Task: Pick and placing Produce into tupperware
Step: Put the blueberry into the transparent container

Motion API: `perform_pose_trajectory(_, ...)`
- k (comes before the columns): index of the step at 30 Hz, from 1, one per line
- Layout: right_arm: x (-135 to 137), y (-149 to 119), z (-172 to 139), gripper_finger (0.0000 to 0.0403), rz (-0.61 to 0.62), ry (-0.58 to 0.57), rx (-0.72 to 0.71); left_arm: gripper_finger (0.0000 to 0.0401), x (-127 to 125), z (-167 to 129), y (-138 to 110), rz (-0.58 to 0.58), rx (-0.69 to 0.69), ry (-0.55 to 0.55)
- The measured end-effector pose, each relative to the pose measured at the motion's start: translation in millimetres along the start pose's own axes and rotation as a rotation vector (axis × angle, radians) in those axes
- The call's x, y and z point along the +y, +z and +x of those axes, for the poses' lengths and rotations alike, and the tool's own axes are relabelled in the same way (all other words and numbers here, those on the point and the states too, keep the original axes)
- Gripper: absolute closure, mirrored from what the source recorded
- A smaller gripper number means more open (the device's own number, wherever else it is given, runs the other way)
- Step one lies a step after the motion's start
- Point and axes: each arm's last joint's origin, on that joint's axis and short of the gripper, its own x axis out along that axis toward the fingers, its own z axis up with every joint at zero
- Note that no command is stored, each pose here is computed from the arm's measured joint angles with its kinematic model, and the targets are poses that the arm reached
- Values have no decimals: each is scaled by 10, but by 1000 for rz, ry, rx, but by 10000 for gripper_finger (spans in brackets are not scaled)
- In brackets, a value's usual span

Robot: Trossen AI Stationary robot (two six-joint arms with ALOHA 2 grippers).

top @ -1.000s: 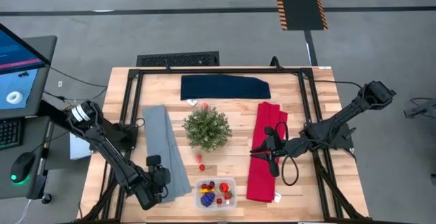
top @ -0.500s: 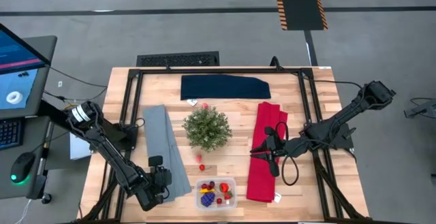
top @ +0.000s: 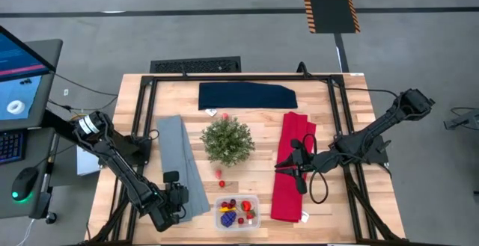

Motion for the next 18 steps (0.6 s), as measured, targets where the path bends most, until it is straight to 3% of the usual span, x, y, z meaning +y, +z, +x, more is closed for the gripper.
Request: perform_pose_trajectory(18,0,0,1,310,17,0,0,249,36,149,-105,-17,28,-36)
